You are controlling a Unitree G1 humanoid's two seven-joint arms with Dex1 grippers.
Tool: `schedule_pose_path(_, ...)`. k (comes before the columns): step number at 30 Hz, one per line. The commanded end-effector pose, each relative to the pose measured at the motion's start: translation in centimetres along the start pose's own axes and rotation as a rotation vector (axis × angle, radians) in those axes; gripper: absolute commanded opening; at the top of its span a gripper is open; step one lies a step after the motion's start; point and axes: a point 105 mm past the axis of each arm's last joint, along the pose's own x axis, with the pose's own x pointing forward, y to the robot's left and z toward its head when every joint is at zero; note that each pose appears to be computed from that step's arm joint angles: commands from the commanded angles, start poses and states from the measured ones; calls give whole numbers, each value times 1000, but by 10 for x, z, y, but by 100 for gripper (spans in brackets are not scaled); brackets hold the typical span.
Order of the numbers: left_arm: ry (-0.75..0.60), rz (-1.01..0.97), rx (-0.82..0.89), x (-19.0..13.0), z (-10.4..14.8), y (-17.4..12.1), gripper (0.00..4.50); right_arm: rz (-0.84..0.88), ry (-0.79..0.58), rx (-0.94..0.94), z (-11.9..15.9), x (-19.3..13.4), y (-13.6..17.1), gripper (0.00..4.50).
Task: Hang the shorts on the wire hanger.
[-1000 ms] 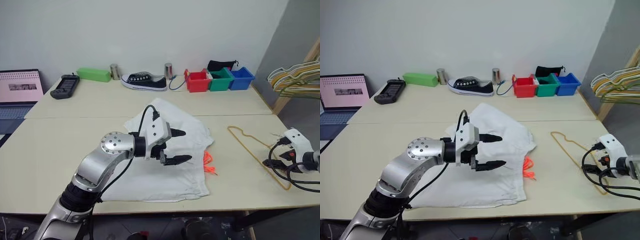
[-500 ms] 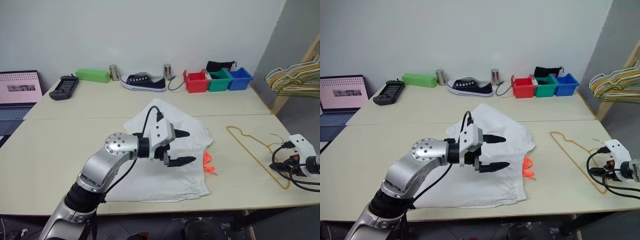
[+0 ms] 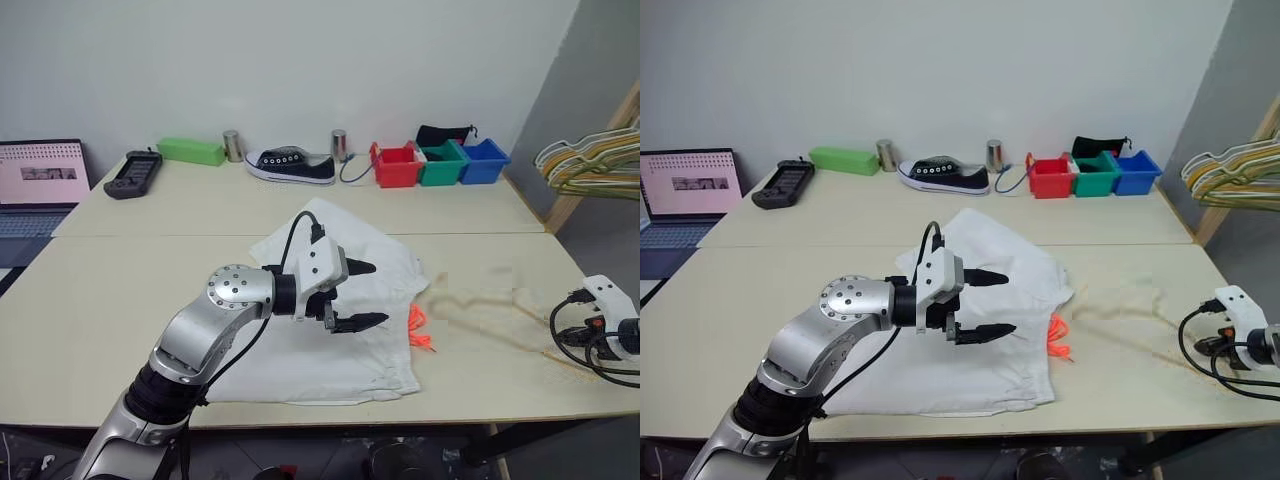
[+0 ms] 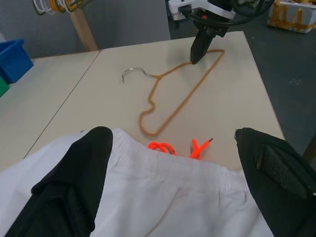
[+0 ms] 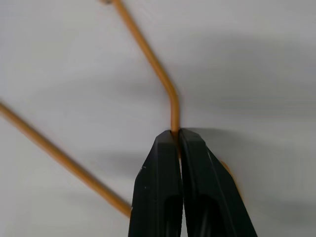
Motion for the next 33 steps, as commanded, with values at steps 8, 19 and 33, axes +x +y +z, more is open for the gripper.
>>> schedule_pose_path(8,-29,148,35,-20,13,38,422,-130,-294,-173,85,-19,7,2)
schedule_pose_path(19,-61,342,-2,-65,24,96,422,-347,-667,-587,179,-66,58,2)
schedule_pose_path(33,-59,302,-35,-82,32,105,422,-363,-1149,-1223,237,-99,176,2)
